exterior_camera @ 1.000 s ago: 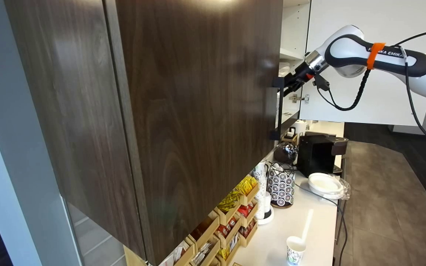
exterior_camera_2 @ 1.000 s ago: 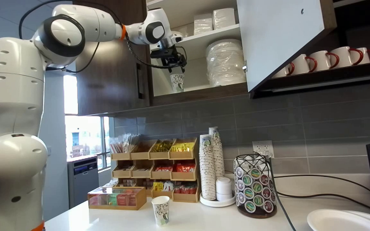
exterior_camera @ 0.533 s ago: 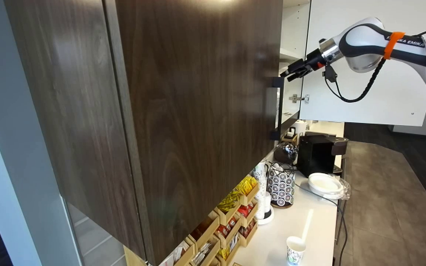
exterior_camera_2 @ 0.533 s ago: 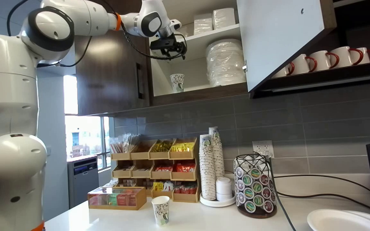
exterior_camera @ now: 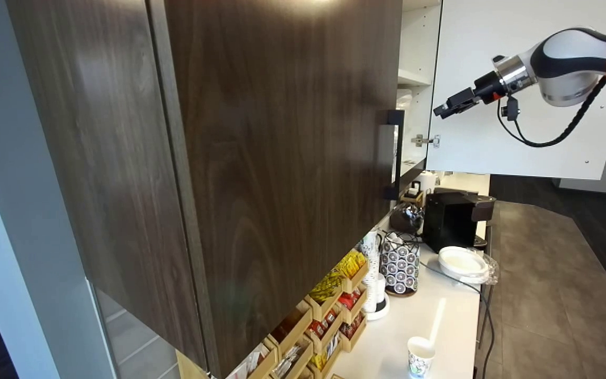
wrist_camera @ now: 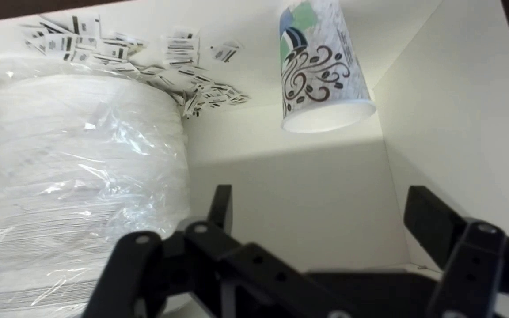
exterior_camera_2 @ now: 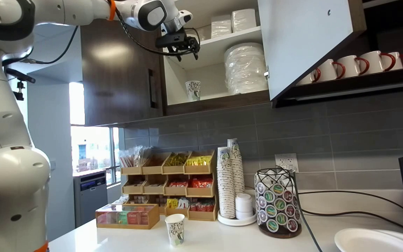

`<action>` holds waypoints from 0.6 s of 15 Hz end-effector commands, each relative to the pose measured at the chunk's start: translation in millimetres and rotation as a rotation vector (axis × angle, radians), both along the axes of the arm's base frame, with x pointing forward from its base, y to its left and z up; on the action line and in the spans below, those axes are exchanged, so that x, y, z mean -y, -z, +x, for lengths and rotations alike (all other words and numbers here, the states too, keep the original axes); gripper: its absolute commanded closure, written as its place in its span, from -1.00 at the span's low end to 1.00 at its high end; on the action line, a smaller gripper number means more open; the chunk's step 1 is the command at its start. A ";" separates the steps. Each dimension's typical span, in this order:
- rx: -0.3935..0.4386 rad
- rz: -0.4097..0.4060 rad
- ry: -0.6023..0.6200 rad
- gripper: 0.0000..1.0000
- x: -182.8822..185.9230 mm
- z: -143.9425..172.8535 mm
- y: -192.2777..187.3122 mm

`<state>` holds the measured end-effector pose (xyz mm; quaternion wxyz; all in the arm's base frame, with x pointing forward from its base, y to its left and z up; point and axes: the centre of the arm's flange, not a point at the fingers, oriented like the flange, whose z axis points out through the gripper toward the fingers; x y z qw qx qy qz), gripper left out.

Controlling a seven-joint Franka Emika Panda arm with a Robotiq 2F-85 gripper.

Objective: Take the cup out of the cupboard then put the other one in

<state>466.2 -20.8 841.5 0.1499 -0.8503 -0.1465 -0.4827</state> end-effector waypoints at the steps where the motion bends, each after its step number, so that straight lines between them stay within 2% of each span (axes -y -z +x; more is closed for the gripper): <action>1: -0.017 -0.005 -0.021 -1.00 12.0 -42.7 35.8; 4: -0.044 0.021 -0.007 -1.00 18.3 -57.7 57.8; 5: -0.040 0.009 -0.001 -1.00 17.2 -33.3 31.9; 9: -0.059 0.020 -0.003 -1.00 19.6 -45.8 45.8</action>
